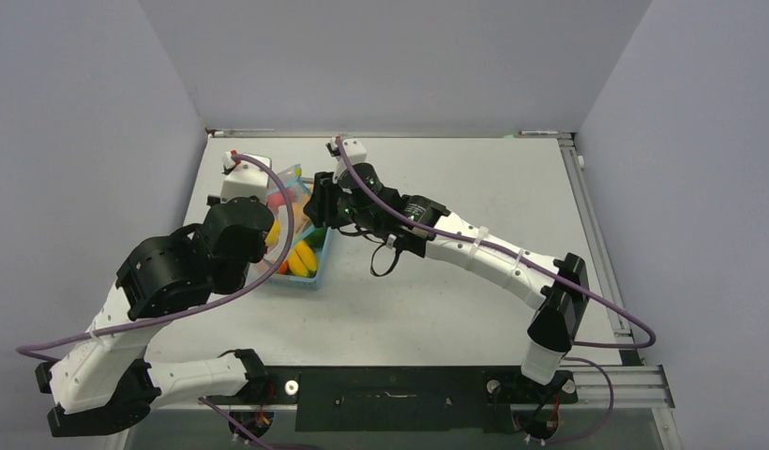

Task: Place the food in the zip-top bag and seal the zipper
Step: Open the zipper of the food storage bag, then move the bin to the center of the board.

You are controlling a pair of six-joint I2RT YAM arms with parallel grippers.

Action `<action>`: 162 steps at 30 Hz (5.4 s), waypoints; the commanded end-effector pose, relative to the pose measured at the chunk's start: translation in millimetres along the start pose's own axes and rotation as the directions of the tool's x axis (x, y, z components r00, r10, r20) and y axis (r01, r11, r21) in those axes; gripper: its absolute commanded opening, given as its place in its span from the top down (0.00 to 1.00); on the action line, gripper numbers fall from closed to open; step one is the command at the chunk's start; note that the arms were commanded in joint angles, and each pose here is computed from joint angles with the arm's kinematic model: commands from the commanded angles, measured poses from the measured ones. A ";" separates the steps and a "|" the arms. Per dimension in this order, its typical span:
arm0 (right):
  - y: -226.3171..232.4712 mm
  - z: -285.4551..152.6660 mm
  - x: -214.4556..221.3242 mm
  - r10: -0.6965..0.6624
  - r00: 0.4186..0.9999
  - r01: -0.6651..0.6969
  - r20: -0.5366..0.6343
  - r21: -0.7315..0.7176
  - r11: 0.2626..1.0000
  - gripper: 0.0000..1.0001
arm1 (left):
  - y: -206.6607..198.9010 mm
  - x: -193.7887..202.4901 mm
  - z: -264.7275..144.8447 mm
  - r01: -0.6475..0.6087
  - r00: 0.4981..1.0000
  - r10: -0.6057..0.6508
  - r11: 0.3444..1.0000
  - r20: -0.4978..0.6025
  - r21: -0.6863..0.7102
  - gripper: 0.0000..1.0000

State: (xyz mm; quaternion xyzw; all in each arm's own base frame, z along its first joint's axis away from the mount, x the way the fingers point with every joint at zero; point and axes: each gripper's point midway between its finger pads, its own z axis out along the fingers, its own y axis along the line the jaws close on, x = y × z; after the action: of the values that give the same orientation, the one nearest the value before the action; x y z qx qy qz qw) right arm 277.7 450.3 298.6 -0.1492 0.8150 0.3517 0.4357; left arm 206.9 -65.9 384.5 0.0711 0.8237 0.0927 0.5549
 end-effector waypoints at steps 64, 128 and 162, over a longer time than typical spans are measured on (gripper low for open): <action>-80.6 82.6 83.6 -0.028 0.994 0.057 -0.104 0.286 0.957 0.42 | 54.2 1.2 -12.6 0.076 0.996 -0.065 0.982 0.067 -0.174 1.00; -308.3 -19.9 123.1 0.011 0.905 0.218 -0.426 0.485 0.847 0.95 | 7.8 2.5 12.4 0.055 0.997 -0.051 0.995 0.053 -0.078 1.00; -286.7 -86.1 51.2 -0.032 0.958 0.204 -0.286 0.598 0.775 0.49 | -24.1 13.1 29.9 0.018 0.999 -0.018 1.000 0.039 -0.008 1.00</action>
State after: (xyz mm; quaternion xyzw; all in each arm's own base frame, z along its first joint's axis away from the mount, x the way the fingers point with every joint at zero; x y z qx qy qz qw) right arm 349.8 164.0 106.3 -0.0957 0.9472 -0.0032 0.3060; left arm 228.8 -85.6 349.2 0.0811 0.8192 0.1044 0.5581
